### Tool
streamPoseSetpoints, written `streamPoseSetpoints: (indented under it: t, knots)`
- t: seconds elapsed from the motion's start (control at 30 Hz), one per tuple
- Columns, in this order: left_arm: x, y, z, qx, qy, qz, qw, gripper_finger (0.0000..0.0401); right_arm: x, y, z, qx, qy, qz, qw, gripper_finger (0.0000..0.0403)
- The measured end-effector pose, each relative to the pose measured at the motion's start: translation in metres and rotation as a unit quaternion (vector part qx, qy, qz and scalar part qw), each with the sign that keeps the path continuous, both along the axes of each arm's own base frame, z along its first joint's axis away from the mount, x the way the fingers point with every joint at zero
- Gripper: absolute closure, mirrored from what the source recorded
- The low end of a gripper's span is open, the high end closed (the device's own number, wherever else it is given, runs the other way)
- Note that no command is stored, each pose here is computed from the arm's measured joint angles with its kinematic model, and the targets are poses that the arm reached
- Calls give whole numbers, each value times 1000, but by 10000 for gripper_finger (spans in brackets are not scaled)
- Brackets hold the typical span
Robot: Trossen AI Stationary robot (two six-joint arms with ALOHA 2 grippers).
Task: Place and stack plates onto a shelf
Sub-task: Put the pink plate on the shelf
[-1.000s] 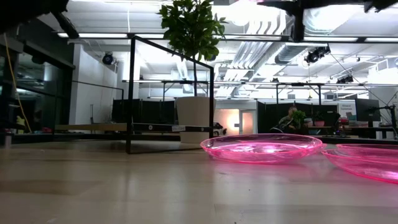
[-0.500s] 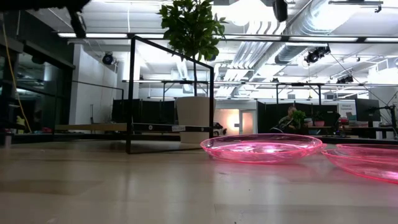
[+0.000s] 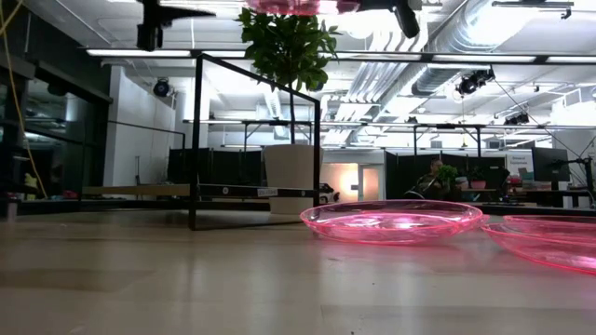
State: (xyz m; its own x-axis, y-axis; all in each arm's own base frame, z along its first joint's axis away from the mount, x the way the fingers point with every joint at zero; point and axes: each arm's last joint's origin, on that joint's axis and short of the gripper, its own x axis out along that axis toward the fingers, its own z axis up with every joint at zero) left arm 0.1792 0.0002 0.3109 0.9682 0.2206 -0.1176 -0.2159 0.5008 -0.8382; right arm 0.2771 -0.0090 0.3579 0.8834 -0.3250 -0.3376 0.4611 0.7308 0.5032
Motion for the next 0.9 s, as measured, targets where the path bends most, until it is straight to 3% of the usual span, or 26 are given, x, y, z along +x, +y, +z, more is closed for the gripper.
streamPoseSetpoints:
  t: [0.17,0.77,0.9]
  knots:
    - [14,2,-10,-30,20,-1,999,181,10,0,-10,15,13,-5,1000,403]
    - [53,-1,-30,-31,26,-29,999,181,30,0,-23,42,1,-10,999,403]
    - [54,-1,-28,-21,17,-28,999,197,30,0,-24,42,4,-9,999,403]
